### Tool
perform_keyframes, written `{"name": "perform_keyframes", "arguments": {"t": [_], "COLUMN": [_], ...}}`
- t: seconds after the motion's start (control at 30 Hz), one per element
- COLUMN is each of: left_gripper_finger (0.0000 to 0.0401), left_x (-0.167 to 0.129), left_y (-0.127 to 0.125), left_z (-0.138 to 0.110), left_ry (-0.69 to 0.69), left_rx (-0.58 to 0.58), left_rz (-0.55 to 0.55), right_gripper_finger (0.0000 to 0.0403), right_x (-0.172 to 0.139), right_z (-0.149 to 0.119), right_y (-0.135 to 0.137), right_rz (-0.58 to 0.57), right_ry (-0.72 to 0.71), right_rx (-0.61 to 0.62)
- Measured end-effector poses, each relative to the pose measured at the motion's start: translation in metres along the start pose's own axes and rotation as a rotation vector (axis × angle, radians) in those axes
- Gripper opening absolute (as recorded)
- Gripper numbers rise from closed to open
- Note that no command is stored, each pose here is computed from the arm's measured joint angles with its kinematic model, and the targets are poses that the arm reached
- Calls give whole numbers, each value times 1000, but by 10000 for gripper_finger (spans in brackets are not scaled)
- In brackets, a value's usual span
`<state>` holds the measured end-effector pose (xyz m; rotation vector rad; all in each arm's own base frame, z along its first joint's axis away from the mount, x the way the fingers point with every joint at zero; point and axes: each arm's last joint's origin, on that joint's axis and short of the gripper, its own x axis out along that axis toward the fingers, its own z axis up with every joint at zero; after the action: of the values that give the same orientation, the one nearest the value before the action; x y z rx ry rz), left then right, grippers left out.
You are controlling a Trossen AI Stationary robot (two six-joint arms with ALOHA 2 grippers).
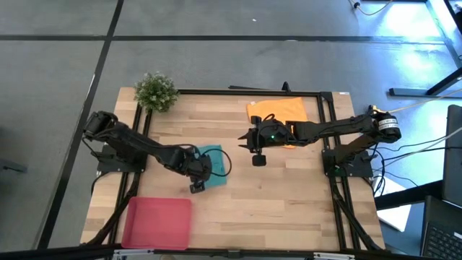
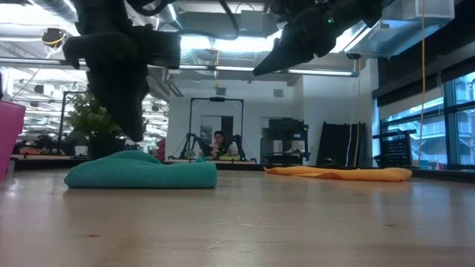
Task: Roll microfiber towels into tight, uniform cylinder then place into a basket
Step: Roll the blue microfiber towel
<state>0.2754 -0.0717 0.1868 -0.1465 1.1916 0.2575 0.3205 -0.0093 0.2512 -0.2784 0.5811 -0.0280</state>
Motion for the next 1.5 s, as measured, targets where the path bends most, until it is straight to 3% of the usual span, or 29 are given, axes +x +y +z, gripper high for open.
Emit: {"name": "perform_keyframes", "arguments": {"t": [0.67,0.93,1.07,1.5], "left_gripper_finger": [64,6,3,0], "left_x": [22,22,22,16], "left_y": [-2,-2,-2,6], "left_z": [3,3,3,3], "left_ry": [46,56,53,14], "left_rx": [63,68,68,35], "left_rz": [-27,-34,-29,87], "right_gripper_finger": [116,116,116,116], "right_x": [0,0,0,0], "right_z": [0,0,0,0], "right_y": [0,0,0,0], "right_rz": [1,1,0,0], "right_ry": [2,2,1,2], "right_rx": [0,0,0,0]}}
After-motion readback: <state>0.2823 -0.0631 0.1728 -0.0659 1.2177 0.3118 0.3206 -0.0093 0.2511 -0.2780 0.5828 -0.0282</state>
